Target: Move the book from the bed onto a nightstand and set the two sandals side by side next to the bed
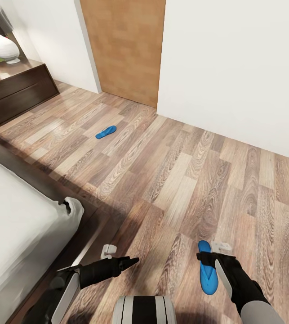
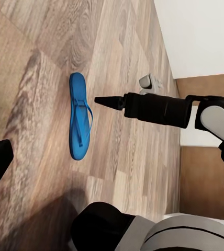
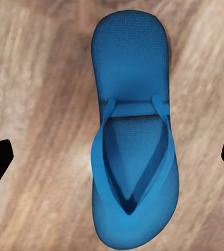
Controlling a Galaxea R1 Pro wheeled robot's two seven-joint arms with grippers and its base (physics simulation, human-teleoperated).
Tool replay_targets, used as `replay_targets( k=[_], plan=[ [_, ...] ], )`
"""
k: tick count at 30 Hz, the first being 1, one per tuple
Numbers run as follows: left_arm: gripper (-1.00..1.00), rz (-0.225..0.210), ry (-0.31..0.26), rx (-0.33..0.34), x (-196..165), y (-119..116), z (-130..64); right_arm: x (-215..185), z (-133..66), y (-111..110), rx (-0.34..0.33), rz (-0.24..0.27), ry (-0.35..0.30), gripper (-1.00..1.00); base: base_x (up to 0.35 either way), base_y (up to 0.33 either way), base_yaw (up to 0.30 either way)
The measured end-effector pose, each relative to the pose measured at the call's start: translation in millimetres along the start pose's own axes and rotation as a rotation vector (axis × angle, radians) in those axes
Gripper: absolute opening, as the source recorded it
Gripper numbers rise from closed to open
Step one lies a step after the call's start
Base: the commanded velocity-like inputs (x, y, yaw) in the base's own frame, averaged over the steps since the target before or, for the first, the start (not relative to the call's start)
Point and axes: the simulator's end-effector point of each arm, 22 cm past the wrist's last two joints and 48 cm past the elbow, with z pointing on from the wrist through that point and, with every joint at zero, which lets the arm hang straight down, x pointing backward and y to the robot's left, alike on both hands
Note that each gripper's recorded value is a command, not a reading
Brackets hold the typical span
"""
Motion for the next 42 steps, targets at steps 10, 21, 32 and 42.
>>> replay_targets(
  k=[10, 21, 32, 42],
  plan=[
    [1.0, -0.034, 0.016, -0.006, 10.7, 12.6, 4.3, 16.9, 12.9, -2.0, 0.007, -0.004, 0.036, 1.0, 0.0, 0.0, 0.0],
    [1.0, -0.073, 0.034, -0.017, 24.1, 28.4, 8.3, 38.3, 27.9, -3.5, 0.013, -0.008, 0.081, 1.0, 0.0, 0.0, 0.0],
    [1.0, -0.109, 0.051, -0.026, 36.8, 42.5, 11.6, 58.0, 40.6, -4.0, 0.017, -0.012, 0.121, 1.0, 0.0, 0.0, 0.0],
    [1.0, -0.109, 0.051, -0.026, 36.7, 42.4, 11.6, 58.0, 40.6, -4.0, 0.017, -0.012, 0.121, 1.0, 0.0, 0.0, 0.0]
  ],
)
